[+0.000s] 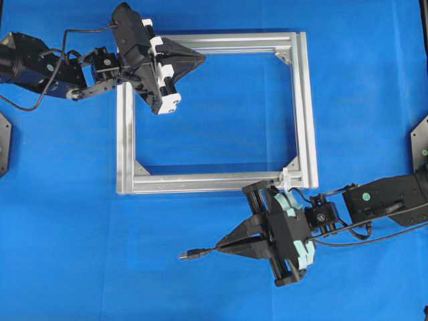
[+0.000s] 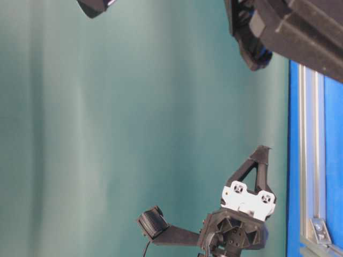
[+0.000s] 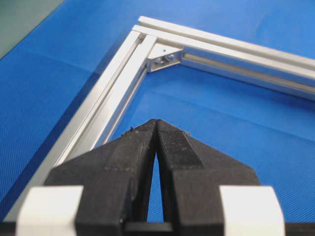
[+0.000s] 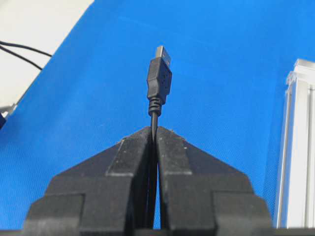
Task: Insert the wire through the string loop located on the right side.
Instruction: 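Close the right gripper on the black cable just below the USB plug, then lift the cable with the right gripper and carry it toward the zip-tie loop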
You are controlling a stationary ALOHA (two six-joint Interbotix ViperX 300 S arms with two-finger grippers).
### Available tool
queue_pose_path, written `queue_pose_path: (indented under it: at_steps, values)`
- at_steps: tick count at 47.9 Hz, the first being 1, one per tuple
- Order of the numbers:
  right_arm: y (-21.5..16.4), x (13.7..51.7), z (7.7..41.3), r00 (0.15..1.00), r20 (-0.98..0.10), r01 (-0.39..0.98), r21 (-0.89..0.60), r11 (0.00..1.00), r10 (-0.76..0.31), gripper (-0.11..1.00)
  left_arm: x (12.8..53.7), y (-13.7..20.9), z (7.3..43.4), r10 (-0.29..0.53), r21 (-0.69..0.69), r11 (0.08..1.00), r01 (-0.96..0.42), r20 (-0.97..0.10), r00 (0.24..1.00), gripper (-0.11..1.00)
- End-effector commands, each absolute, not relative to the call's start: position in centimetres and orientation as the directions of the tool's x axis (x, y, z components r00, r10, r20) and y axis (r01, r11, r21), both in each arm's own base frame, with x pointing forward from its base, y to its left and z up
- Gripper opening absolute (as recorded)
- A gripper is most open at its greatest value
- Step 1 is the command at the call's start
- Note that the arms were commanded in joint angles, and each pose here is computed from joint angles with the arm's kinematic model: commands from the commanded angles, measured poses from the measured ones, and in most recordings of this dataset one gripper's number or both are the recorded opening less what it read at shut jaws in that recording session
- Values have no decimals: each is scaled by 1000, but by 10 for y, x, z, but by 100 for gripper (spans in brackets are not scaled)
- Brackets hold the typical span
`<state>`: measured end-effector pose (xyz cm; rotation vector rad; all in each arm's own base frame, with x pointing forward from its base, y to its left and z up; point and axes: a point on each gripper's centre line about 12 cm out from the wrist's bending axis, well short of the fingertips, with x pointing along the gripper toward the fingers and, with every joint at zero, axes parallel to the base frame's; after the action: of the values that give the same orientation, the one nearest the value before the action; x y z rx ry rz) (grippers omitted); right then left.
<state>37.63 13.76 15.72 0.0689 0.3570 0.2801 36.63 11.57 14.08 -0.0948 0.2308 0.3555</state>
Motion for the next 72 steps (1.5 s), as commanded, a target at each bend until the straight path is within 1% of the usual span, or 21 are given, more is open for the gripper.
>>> queue_pose_path:
  at_steps: [1, 12, 17, 22, 35, 46, 59, 72]
  values:
    - [137, 377, 170, 910, -302, -262, 116, 958, 285, -3, 370, 118, 157, 339, -53, 934, -354, -186, 922, 0]
    - [137, 375, 169, 908, -305, -263, 116, 958, 287, -3, 370, 118, 157, 339, -53, 934, -354, -186, 922, 0]
    - [136, 366, 166, 902, -319, -265, 118, 957, 290, -3, 370, 118, 157, 339, -53, 934, -354, -186, 922, 0]
    - [133, 349, 160, 892, -345, -266, 122, 956, 292, -3, 370, 118, 157, 339, -53, 934, -354, -188, 922, 0]
    - [110, 287, 146, 867, -412, -245, 138, 960, 281, -3, 371, 118, 159, 339, -52, 934, -352, -171, 925, 0]
    - [90, 240, 145, 866, -420, -226, 155, 962, 271, -3, 371, 118, 160, 340, -51, 935, -352, -168, 925, 0]
    - [78, 207, 140, 833, -478, -223, 167, 960, 277, -4, 371, 118, 160, 340, -51, 935, -352, -168, 925, 0]
    - [71, 195, 139, 838, -474, -215, 169, 962, 271, -3, 371, 118, 160, 339, -50, 935, -351, -166, 926, 0]
